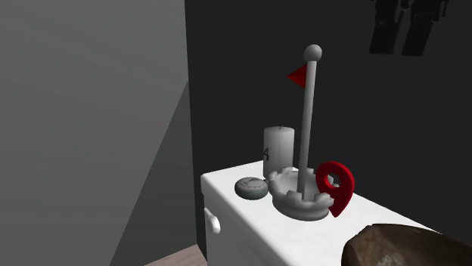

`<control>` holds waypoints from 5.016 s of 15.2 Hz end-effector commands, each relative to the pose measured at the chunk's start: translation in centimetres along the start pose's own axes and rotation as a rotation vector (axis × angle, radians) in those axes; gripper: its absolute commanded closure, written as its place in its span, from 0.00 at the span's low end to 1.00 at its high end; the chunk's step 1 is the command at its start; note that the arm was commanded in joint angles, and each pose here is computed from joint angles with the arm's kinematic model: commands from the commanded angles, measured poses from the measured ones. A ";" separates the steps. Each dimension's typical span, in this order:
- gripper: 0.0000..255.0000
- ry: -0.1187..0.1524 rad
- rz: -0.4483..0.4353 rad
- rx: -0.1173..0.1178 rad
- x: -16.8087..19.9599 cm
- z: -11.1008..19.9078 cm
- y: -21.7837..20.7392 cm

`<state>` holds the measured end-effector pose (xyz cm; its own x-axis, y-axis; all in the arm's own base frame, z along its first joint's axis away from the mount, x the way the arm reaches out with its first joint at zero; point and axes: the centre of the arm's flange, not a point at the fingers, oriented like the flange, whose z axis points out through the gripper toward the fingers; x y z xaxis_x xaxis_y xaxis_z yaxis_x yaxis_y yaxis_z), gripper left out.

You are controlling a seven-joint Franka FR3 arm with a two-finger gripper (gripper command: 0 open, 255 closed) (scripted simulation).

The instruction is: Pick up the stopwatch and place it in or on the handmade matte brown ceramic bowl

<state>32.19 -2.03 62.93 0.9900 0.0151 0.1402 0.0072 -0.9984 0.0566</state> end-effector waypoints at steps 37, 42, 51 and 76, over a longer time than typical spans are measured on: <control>0.00 -0.324 -1.015 0.127 23.9 28.8 -7.2; 0.00 -0.324 -1.015 0.127 23.9 28.8 -7.2; 1.00 -0.324 -1.015 0.127 23.9 28.7 -7.3; 1.00 -0.324 -1.015 0.127 25.6 16.6 -6.5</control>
<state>59.83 3.92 49.35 0.5028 0.8445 -0.1845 0.8438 -0.5258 -0.1074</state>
